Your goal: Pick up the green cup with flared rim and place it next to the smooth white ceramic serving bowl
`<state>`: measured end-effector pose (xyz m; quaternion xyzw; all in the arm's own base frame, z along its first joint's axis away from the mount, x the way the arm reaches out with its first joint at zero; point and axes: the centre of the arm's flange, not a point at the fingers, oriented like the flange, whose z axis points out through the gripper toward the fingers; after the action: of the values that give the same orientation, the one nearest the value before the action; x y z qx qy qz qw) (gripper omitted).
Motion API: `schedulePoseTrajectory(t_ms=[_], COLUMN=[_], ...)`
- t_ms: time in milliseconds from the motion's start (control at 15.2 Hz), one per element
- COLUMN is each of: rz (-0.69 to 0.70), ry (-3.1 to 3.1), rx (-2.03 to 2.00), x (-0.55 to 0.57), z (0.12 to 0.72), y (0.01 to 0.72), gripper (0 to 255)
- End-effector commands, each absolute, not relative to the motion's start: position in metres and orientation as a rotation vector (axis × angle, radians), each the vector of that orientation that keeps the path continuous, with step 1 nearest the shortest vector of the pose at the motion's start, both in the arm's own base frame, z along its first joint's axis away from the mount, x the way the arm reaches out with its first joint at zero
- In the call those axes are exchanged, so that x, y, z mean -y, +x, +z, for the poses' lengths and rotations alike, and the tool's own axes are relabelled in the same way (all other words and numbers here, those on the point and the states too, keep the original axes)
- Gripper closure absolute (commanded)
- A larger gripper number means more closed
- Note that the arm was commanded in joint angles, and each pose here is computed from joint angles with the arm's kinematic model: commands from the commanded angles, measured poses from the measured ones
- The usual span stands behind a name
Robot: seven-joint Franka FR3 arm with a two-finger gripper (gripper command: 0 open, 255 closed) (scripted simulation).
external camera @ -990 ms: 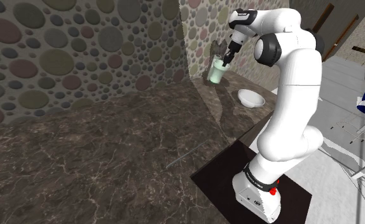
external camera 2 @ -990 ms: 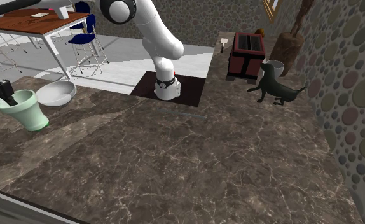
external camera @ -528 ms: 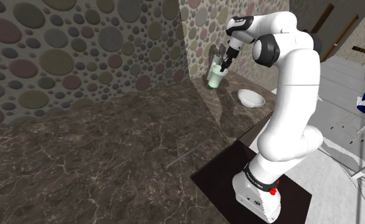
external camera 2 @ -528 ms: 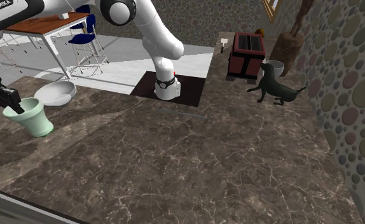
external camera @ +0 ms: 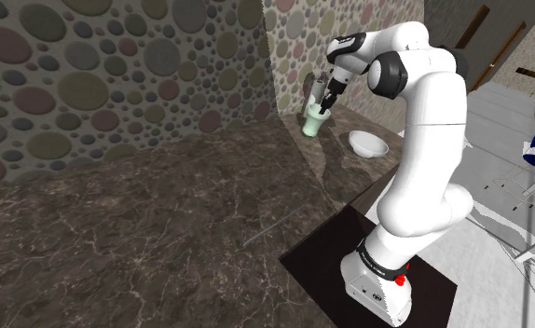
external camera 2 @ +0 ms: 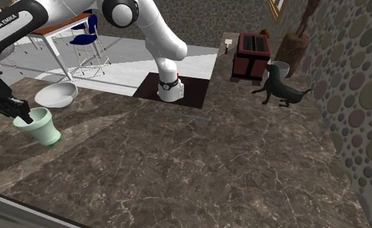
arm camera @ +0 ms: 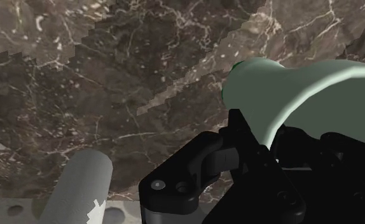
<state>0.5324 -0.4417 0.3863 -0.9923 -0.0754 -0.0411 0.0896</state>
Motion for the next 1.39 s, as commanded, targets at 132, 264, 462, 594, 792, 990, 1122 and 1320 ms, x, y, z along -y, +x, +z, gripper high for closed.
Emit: schedulePoseTrajectory(t_ms=[132, 264, 462, 594, 792, 990, 1122, 1320], rz=[-0.123, -0.123, -0.123, -0.123, -0.123, -0.123, -0.123, -0.123], ry=[-2.952, -2.952, -2.952, -2.952, -2.952, -2.952, -2.952, -2.952], rx=[0.224, 0.224, 0.224, 0.224, 0.224, 0.224, 0.224, 0.224], x=[0.443, 0.443, 0.443, 0.443, 0.443, 0.447, 0.452, 0.452], z=[0.380, 0.380, 0.380, 0.380, 0.380, 0.406, 0.429, 0.429], y=[0.532, 0.532, 0.532, 0.532, 0.532, 0.530, 0.529, 0.529], gripper=[255, 255, 255, 0, 0, 0, 0, 0])
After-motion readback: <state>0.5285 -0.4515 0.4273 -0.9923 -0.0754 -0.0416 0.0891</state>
